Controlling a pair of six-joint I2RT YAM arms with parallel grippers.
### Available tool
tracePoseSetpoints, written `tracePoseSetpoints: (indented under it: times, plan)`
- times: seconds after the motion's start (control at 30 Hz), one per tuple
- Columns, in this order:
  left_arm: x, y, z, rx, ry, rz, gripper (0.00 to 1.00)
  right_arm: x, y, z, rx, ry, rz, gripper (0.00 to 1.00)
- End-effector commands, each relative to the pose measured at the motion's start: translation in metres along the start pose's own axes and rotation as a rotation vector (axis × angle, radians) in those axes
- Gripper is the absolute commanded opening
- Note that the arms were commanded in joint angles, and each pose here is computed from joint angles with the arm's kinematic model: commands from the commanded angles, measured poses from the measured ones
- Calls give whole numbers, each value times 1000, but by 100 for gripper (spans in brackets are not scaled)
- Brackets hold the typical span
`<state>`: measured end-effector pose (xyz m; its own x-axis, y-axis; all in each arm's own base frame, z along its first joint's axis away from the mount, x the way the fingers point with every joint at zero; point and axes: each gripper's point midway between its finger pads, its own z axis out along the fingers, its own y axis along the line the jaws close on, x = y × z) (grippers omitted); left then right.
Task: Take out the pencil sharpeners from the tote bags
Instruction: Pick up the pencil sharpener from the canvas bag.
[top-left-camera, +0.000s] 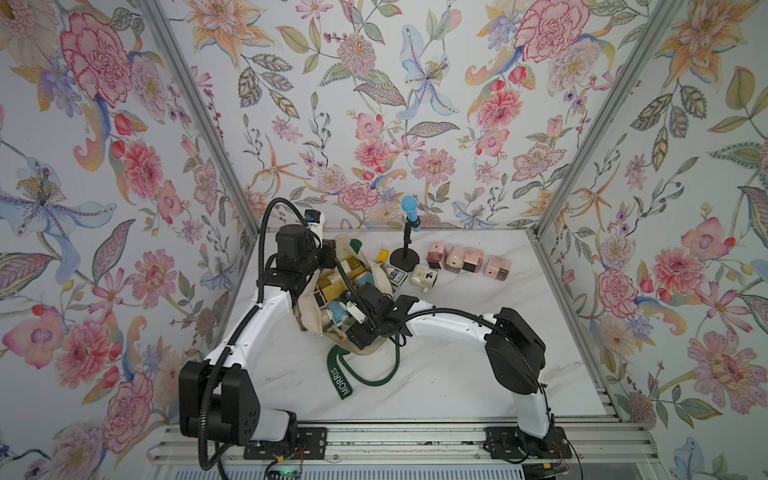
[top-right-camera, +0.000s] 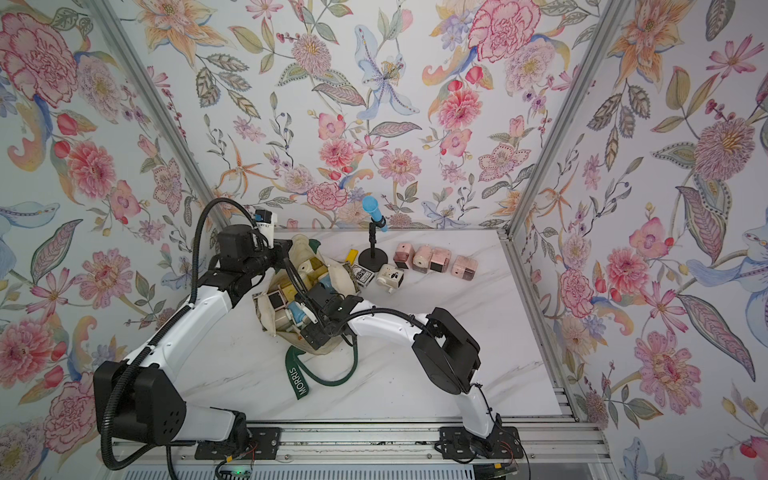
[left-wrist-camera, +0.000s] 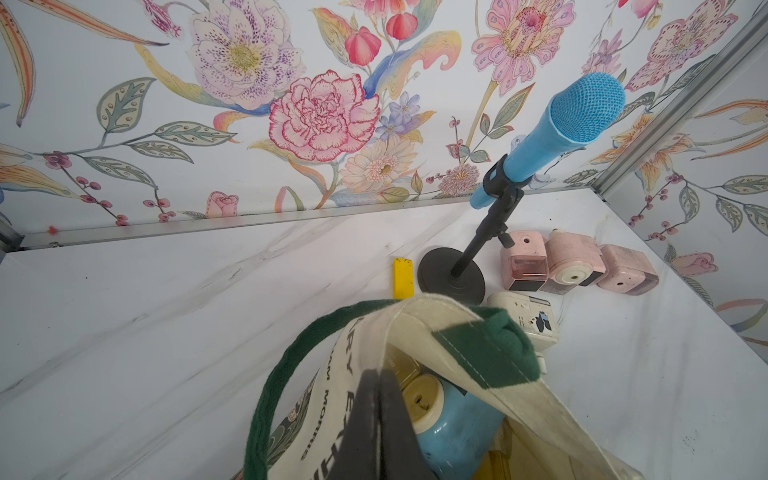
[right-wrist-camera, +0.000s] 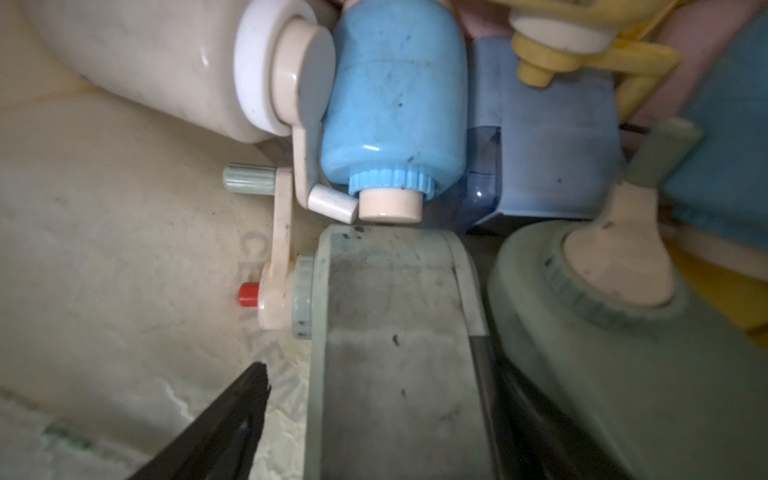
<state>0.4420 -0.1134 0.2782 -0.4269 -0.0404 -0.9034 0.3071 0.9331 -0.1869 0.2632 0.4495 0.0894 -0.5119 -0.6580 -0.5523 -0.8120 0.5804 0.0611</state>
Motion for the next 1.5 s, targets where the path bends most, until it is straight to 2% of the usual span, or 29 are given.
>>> tracePoseSetpoints:
  times: [0.0, 0.33, 0.5, 0.7, 1.27, 1.47]
  plan:
    - [-28, -6, -14, 9, -95, 24, 0, 15, -9, 13, 23, 66, 6, 81]
    - [-26, -6, -13, 9, -92, 24, 0, 8, 0, 7, 5, 45, -40, 61]
    - [-27, -6, -13, 10, -93, 24, 0, -5, 14, -12, -4, -25, -105, 55]
    - [-27, -6, -14, 8, -93, 24, 0, -18, 21, -40, -30, -133, -121, 47]
    - [-27, -5, -14, 6, -93, 25, 0, -31, 28, -122, -106, -396, -162, 39]
    - [-27, -6, -14, 8, -93, 24, 0, -36, 4, -158, -65, -508, -108, 38]
